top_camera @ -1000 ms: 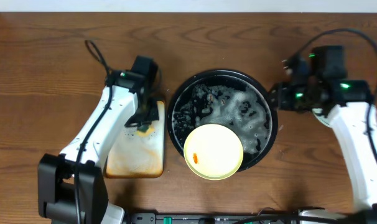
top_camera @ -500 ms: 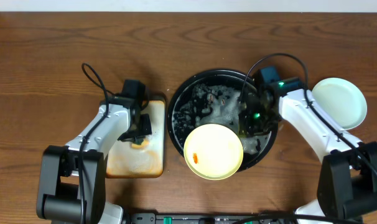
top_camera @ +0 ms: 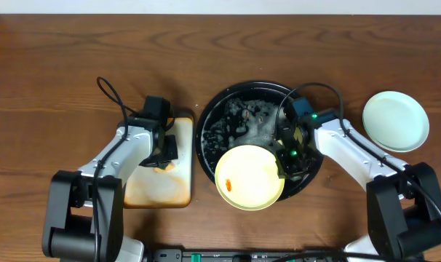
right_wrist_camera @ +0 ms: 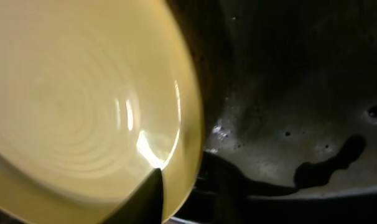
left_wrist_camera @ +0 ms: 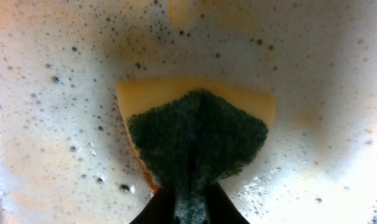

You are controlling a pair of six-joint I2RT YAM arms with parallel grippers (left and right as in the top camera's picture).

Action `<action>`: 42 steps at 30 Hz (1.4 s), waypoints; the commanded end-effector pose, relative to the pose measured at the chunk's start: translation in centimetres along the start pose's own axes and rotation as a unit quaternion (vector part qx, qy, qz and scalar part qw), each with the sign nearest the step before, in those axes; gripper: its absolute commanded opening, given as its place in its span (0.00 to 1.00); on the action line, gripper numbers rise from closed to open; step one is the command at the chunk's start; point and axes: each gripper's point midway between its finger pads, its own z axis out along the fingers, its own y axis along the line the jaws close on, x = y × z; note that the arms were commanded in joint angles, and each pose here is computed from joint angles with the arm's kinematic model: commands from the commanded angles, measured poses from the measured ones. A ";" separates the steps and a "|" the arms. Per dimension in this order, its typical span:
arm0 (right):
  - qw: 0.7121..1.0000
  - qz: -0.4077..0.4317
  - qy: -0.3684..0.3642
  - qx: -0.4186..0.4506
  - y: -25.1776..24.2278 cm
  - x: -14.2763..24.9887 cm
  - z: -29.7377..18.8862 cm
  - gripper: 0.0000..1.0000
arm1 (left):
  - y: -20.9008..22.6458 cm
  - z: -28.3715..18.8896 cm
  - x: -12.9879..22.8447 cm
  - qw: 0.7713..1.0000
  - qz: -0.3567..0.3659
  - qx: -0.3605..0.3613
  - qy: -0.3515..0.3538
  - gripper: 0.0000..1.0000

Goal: Clean dirty plates on tray and stack at the side

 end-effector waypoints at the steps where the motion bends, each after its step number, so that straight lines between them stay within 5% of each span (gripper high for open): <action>1: 1.000 0.004 -0.020 0.006 0.0 -1.0 0.0 0.10 | 0.1 0.6 0.5 1.000 0.006 -0.003 0.005 0.14; 3: 0.999 0.009 -0.034 0.008 -0.1 -1.6 0.0 0.01 | 0.1 0.6 0.5 1.000 0.006 -0.003 0.006 0.14; 19: 0.961 0.104 -0.191 0.172 -6.0 -7.9 -2.5 0.01 | 0.1 0.6 0.5 1.000 0.006 -0.002 0.004 0.14; 23: 0.960 0.100 -0.208 0.157 -5.4 -8.8 -2.8 0.01 | 0.1 0.6 0.4 1.000 0.006 -0.002 0.004 0.14; 24: 0.963 0.094 -0.205 0.149 -5.1 -8.8 -2.6 0.04 | 0.1 0.6 0.4 1.000 0.006 -0.002 0.003 0.14; 27: 0.977 0.034 -0.181 0.107 -3.4 -8.3 -1.9 0.37 | 0.1 0.6 0.4 1.000 0.006 -0.002 0.004 0.14; 29: 0.984 -0.008 -0.160 0.083 -2.4 -7.7 -1.5 0.44 | 0.1 0.6 0.4 1.000 0.006 -0.002 0.003 0.15; 37: 0.989 -0.066 -0.127 0.028 -0.3 -6.3 -0.8 0.43 | 0.0 0.6 0.2 1.000 0.006 -0.001 0.000 0.15; 42: 0.988 -0.061 -0.134 0.037 -1.0 -6.6 -1.1 0.31 | 0.0 0.6 0.2 1.000 0.006 -0.001 0.000 0.15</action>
